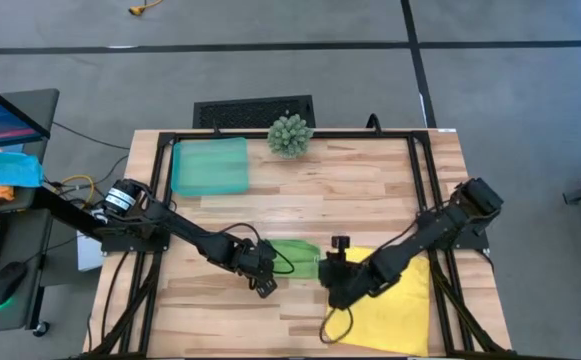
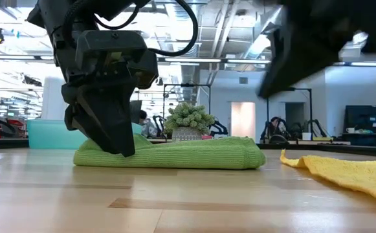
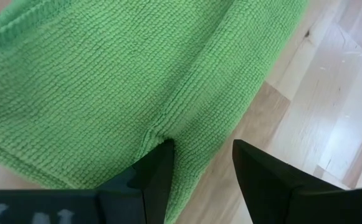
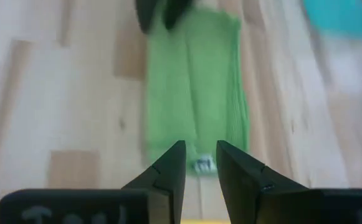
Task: Roll microfiber towels into tight, uniform cylinder then place into a basket
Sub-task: Roll the green towel
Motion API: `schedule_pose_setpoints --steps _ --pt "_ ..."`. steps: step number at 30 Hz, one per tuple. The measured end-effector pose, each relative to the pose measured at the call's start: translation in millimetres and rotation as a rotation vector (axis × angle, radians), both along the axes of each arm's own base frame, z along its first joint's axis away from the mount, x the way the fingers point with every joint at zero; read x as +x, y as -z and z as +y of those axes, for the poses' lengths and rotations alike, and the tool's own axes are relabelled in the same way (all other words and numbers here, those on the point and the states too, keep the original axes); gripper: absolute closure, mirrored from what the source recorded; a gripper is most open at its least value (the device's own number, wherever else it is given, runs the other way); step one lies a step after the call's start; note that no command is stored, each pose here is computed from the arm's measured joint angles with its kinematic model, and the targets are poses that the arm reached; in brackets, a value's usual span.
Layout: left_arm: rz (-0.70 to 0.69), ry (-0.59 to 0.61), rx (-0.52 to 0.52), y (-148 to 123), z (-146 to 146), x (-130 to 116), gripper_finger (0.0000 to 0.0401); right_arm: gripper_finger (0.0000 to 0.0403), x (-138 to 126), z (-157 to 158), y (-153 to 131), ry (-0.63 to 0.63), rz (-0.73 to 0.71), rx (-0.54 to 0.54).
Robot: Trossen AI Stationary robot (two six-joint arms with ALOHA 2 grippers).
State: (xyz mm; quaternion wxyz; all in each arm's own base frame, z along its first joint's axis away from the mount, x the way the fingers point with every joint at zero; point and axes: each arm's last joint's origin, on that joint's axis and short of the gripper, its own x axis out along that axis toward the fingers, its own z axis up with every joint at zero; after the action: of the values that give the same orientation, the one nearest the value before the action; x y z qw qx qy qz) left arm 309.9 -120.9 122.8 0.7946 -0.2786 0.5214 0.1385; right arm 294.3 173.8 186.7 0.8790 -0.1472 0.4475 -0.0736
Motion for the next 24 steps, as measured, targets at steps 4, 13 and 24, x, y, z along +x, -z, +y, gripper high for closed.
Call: schedule_pose_setpoints --steps 4,13,24 --pt "0.0 0.001 -0.001 0 0 0 0.0237 0.029 2 14 -4 -0.125 -0.058 -0.004" --pt "-0.001 0.0 0.0 0 0 0 0.0237 0.0262 15 15 6 -0.293 -0.007 0.013" --pt "-0.002 -0.001 0.002 0 0 0 0.0237 0.018 27 11 36 -0.379 0.06 -0.084"
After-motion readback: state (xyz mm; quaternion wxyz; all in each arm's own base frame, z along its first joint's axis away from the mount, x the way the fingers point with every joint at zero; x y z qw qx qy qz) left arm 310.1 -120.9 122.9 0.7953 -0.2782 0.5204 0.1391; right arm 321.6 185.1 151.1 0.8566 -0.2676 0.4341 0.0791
